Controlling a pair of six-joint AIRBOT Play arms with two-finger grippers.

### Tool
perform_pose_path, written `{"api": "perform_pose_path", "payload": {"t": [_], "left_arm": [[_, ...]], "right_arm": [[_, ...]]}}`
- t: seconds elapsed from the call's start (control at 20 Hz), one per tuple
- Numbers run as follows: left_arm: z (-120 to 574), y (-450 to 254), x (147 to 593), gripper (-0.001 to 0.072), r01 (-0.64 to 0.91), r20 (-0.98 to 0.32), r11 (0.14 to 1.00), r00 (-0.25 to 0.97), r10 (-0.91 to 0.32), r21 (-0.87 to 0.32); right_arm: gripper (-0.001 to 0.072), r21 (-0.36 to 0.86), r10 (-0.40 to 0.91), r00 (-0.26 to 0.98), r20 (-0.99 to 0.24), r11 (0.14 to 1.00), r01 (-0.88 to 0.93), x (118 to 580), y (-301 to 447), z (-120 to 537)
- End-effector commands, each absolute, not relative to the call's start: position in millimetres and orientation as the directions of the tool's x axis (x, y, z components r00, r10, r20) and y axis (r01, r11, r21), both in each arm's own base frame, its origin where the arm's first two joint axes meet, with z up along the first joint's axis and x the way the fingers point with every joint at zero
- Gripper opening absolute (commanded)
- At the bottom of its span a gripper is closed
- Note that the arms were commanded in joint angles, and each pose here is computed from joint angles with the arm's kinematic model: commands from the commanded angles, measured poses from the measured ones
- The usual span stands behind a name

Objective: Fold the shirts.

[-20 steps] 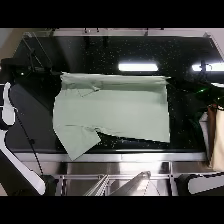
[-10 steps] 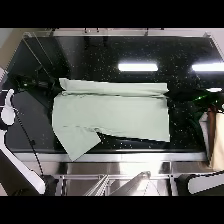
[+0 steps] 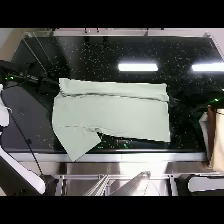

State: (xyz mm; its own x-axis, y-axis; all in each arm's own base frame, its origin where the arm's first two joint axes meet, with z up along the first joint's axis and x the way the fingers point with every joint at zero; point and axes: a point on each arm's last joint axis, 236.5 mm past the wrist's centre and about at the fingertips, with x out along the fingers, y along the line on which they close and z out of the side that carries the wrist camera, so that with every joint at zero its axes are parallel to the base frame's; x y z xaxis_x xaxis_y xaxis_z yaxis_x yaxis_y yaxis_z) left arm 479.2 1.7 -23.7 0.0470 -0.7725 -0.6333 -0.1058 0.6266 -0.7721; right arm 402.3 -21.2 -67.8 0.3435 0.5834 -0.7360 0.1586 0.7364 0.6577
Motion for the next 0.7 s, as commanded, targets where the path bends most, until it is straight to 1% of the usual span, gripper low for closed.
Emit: {"api": "perform_pose_path", "payload": {"t": [0.0, 0.15, 0.25, 0.3, 0.4, 0.5, 0.55, 0.6, 0.65], "left_arm": [[-4.0, 11.0, 436.6, 0.0700, -0.180, -0.611, 0.599, 0.018, -0.791, -0.780], [-11.8, 10.2, 377.0, 0.0701, -0.251, -0.576, 0.555, 0.012, -0.817, -0.793], [-23.7, 8.8, 332.7, 0.0700, -0.307, -0.580, 0.555, -0.012, -0.814, -0.773], [-31.6, 11.3, 312.7, 0.0700, -0.337, -0.598, 0.570, -0.026, -0.801, -0.749], [-46.7, 15.7, 275.5, 0.0700, -0.389, -0.641, 0.609, -0.059, -0.766, -0.691], [-59.1, 22.9, 258.0, 0.0700, -0.415, -0.697, 0.648, -0.046, -0.716, -0.638], [-64.9, 26.8, 253.0, 0.0699, -0.429, -0.729, 0.667, -0.029, -0.684, -0.609], [-70.5, 28.1, 250.5, 0.0690, -0.447, -0.756, 0.678, -0.006, -0.654, -0.583], [-76.7, 28.6, 247.2, 0.0692, -0.463, -0.778, 0.689, 0.003, -0.628, -0.558]], "right_arm": [[0.0402, 0.547, 0.552, 0.083, -0.830, 0.776, 0.313, 306.9, -30.9, -85.3], [0.0402, 0.540, 0.589, -0.003, -0.808, 0.744, 0.394, 245.6, 0.9, -115.5], [0.0402, 0.530, 0.601, -0.035, -0.798, 0.729, 0.432, 221.8, 14.2, -133.4], [0.0402, 0.526, 0.596, -0.040, -0.802, 0.736, 0.426, 216.6, 18.9, -140.8], [0.0402, 0.556, 0.615, -0.033, -0.788, 0.733, 0.392, 217.2, 31.9, -144.8], [0.0400, 0.609, 0.655, -0.016, -0.755, 0.710, 0.353, 227.0, 52.2, -140.7], [0.0376, 0.636, 0.674, -0.007, -0.738, 0.700, 0.325, 232.1, 63.6, -137.7], [0.0289, 0.658, 0.689, 0.000, -0.725, 0.693, 0.296, 236.5, 72.9, -134.6], [0.0060, 0.681, 0.704, 0.010, -0.710, 0.683, 0.265, 241.2, 81.8, -130.8]]}}
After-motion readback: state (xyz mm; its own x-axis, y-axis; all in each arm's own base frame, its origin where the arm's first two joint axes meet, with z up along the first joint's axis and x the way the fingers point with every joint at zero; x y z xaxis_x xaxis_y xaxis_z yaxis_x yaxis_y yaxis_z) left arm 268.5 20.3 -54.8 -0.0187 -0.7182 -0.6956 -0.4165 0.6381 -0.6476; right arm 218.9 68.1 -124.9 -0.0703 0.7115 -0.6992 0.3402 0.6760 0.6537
